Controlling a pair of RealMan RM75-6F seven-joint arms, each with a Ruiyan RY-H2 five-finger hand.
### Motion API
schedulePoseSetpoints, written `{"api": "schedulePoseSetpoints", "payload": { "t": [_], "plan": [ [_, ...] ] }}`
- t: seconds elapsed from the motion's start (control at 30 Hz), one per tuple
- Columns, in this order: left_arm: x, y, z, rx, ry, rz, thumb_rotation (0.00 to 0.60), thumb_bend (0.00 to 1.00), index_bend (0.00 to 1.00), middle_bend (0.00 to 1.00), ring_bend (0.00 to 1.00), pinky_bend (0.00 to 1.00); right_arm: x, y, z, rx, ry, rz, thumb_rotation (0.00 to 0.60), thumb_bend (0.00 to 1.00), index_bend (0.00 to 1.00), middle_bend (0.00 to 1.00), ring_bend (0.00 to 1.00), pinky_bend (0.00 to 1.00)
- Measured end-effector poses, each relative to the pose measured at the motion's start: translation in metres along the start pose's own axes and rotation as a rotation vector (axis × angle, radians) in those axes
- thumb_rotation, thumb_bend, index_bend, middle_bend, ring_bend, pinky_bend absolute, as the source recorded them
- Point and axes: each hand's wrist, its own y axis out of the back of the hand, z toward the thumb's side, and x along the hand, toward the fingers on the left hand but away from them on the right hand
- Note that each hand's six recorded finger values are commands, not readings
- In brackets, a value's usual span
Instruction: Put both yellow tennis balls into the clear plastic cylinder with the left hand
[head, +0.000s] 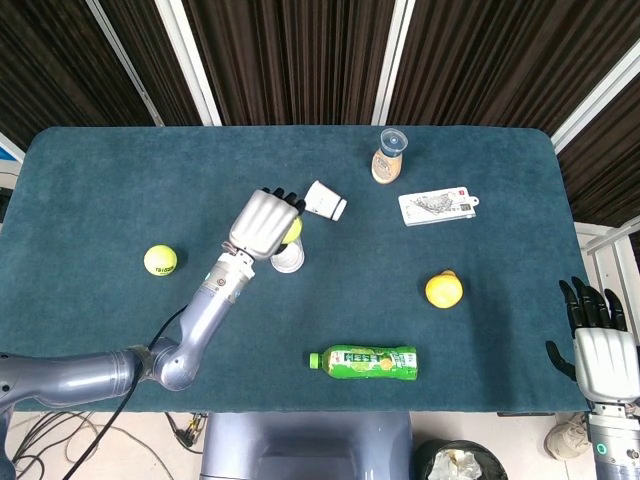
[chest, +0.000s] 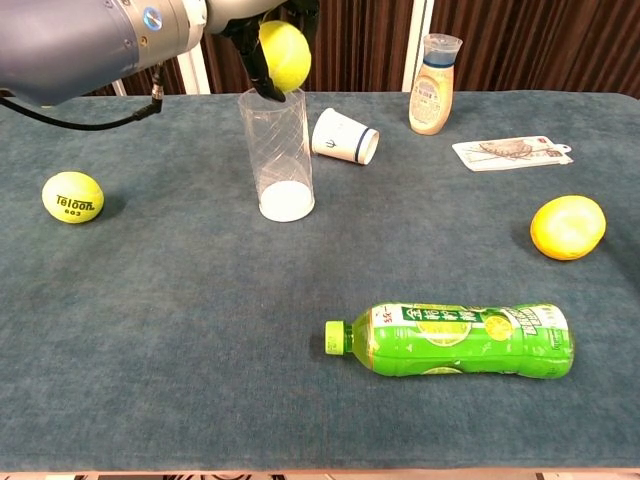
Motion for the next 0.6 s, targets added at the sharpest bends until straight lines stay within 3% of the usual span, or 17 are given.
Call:
{"api": "schedulePoseSetpoints", "payload": {
  "t": [0.17, 0.33, 0.6],
  "plan": [
    [-0.0010, -0.0010, -0.0049, 0.008, 0.029, -0.020, 0.600, 0.06, 0.37, 0.27, 0.26, 0.44, 0.0001, -0.0006, 0.0002, 0.003, -0.002, 0.002, 0.600, 0.34, 0.03, 0.07, 0.12, 0.09],
    [-0.0022, -0.0008, -0.0071, 0.003, 0.048, -0.041, 0.600, 0.02, 0.30, 0.16, 0.13, 0.32, 0.0003, -0.0011, 0.0003, 0.005, -0.002, 0.003, 0.600, 0.34, 0.03, 0.08, 0.12, 0.09],
    [-0.0058, 0.0087, -0.0101, -0.005, 0.071, -0.042, 0.600, 0.01, 0.29, 0.14, 0.09, 0.28, 0.0009, 0.0031, -0.0005, 0.000, -0.004, -0.010, 0.600, 0.34, 0.03, 0.08, 0.12, 0.09]
  ]
}}
